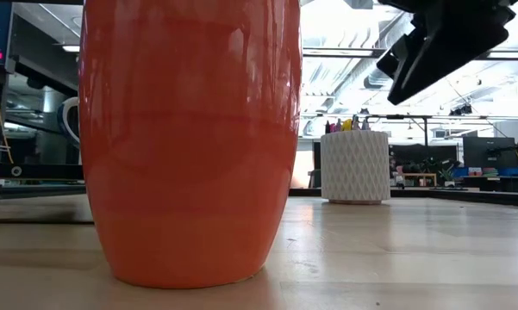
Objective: Place coffee mugs
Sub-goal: Put the orange mug on the shelf
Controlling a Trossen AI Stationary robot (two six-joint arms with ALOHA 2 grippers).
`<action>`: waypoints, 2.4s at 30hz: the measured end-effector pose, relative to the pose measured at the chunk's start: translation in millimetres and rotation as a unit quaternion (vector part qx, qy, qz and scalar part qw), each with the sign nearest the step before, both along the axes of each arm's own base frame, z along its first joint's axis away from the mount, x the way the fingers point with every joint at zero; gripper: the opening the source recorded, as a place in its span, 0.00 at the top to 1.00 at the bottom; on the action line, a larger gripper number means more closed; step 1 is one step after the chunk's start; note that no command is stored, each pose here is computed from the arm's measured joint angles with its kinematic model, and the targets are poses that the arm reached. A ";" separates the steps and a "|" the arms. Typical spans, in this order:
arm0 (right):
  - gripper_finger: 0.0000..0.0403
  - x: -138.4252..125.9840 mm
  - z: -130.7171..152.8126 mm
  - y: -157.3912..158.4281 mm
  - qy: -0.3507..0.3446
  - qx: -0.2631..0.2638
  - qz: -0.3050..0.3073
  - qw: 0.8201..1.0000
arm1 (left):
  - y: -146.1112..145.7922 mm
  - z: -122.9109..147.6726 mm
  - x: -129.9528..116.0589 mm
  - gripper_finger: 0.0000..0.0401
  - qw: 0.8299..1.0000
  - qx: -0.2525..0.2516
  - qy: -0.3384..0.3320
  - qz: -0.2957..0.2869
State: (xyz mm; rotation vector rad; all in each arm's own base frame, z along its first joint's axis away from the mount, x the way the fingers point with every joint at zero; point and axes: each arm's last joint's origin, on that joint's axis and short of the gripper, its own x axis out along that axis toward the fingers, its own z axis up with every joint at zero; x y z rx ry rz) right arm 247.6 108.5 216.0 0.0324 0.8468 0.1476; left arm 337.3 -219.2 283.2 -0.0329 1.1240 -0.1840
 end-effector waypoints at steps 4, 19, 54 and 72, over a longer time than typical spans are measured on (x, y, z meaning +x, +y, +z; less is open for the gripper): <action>0.80 -1.3 -1.3 -0.6 0.009 -0.004 0.000 1.000 | -8.1 -13.4 2.1 0.75 1.000 0.012 0.013 -0.018; 0.80 -9.1 -8.0 -6.7 0.053 -0.067 0.001 0.996 | -30.7 -28.1 1.4 0.75 0.996 0.036 -0.009 -0.086; 0.80 -10.6 -9.0 -6.7 0.067 -0.041 -0.023 0.997 | -30.6 -66.2 23.3 0.75 0.993 0.033 0.019 -0.111; 0.80 -10.7 -9.1 -6.5 0.068 -0.037 -0.021 0.997 | -32.1 -65.1 26.0 0.75 0.992 0.029 0.002 -0.122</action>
